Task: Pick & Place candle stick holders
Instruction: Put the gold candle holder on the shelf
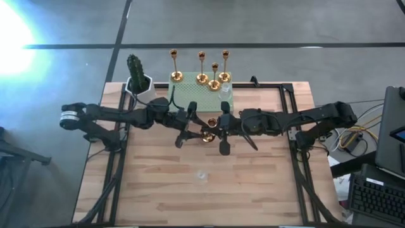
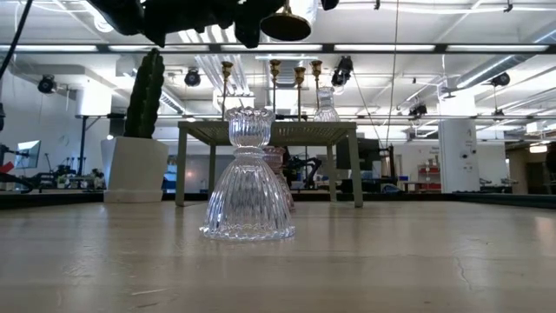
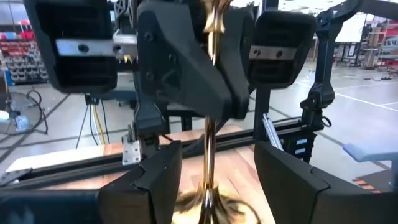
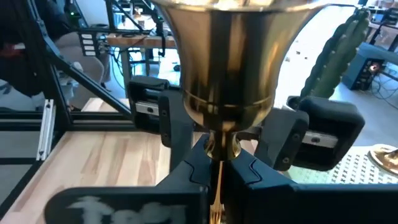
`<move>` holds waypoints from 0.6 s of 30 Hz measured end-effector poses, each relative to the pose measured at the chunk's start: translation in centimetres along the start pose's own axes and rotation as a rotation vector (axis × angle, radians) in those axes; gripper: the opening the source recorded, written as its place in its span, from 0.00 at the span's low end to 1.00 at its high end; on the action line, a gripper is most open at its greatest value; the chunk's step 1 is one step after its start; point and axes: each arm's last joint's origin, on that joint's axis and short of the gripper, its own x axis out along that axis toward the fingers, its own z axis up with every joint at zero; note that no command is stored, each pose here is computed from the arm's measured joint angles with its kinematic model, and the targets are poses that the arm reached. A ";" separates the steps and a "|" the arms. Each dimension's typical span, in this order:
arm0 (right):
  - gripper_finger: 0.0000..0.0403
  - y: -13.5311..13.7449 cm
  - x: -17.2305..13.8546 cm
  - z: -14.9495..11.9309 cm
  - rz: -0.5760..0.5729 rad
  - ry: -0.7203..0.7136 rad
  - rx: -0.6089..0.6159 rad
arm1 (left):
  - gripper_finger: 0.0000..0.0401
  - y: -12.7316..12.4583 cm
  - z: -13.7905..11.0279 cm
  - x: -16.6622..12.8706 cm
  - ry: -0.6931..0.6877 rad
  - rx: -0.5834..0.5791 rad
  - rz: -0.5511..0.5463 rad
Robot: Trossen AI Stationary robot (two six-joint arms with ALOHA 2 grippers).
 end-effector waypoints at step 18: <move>0.02 -0.4 0.6 -0.5 0.025 0.017 0.016 | 0.51 0.8 0.3 1.8 0.062 0.001 -0.043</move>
